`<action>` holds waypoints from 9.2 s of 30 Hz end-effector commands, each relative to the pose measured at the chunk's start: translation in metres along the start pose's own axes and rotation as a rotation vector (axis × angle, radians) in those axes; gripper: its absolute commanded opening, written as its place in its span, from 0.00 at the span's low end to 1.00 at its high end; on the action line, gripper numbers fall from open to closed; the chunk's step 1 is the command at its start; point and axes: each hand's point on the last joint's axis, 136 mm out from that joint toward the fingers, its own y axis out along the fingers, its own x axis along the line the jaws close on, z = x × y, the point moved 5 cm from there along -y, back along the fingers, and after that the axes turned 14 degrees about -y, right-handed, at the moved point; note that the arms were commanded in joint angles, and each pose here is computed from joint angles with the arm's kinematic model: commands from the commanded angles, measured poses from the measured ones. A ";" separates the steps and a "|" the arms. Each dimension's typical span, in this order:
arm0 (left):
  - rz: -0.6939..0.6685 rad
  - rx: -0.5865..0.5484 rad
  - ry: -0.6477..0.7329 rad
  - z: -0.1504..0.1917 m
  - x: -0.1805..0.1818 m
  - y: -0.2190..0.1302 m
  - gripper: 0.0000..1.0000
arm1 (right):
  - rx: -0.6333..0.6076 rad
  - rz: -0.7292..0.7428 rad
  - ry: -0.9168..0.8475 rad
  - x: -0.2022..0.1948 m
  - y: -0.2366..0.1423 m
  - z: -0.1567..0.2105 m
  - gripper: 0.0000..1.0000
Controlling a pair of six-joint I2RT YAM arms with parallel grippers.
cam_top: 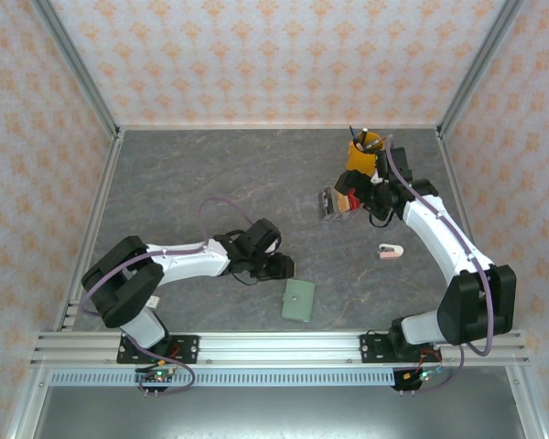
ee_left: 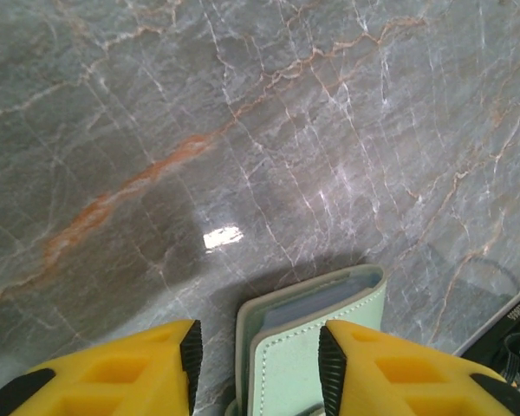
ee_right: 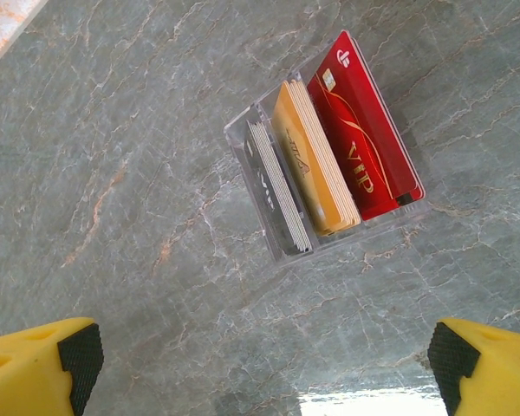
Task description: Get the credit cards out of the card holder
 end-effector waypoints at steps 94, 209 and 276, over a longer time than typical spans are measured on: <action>-0.283 -0.564 -0.559 -0.156 0.153 -0.172 0.99 | 0.342 0.363 -1.064 0.138 0.112 0.180 1.00; 0.249 -0.029 -0.202 -0.102 0.036 -0.047 0.00 | 0.410 -0.068 -0.308 0.111 0.143 0.139 0.44; 0.105 -0.060 -0.257 -0.096 0.061 -0.044 0.00 | 0.327 0.189 -0.345 0.088 0.138 0.122 0.00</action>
